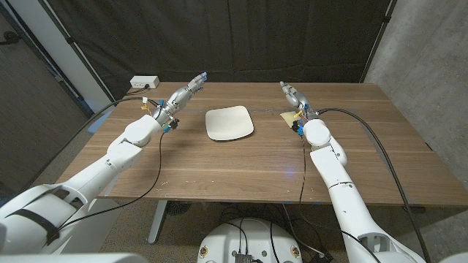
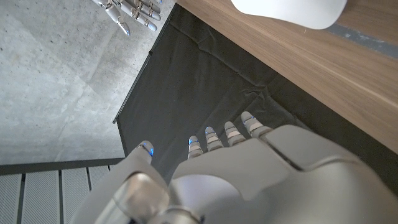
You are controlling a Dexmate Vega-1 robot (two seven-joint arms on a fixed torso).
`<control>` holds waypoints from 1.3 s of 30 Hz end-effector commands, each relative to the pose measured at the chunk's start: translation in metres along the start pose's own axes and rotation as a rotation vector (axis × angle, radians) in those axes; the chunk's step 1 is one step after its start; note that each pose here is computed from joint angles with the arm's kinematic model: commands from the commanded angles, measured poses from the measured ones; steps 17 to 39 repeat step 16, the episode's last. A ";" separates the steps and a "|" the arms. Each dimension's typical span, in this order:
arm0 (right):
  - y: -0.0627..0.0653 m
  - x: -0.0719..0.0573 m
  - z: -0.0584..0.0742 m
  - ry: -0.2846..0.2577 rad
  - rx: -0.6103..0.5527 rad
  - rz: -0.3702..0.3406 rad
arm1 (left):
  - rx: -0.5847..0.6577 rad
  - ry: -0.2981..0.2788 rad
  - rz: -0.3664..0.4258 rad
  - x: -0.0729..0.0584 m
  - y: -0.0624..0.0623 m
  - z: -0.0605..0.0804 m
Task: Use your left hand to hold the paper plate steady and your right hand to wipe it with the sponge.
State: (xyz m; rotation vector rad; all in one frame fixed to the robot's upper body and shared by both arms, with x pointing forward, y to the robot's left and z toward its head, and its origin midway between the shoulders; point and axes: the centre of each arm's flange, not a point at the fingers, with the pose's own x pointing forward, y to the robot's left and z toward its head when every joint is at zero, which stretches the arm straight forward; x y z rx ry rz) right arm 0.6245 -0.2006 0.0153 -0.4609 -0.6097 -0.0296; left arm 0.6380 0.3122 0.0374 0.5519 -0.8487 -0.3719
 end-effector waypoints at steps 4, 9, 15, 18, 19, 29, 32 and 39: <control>-0.010 -0.013 0.002 -0.088 0.179 -0.094 | -0.096 -0.008 -0.019 -0.009 0.015 -0.013; -0.004 -0.025 0.005 -0.083 0.176 -0.139 | -0.104 0.002 -0.030 -0.014 0.016 -0.018; 0.005 -0.035 0.007 -0.088 0.191 -0.177 | -0.107 0.001 -0.027 -0.018 0.020 -0.019; 0.006 -0.036 0.008 -0.086 0.193 -0.181 | -0.106 -0.001 -0.022 -0.019 0.021 -0.019; 0.006 -0.036 0.008 -0.086 0.193 -0.181 | -0.106 -0.001 -0.022 -0.019 0.021 -0.019; 0.006 -0.036 0.008 -0.086 0.193 -0.181 | -0.106 -0.001 -0.022 -0.019 0.021 -0.019; 0.006 -0.036 0.008 -0.086 0.193 -0.181 | -0.106 -0.001 -0.022 -0.019 0.021 -0.019; 0.006 -0.036 0.008 -0.086 0.193 -0.181 | -0.106 -0.001 -0.022 -0.019 0.021 -0.019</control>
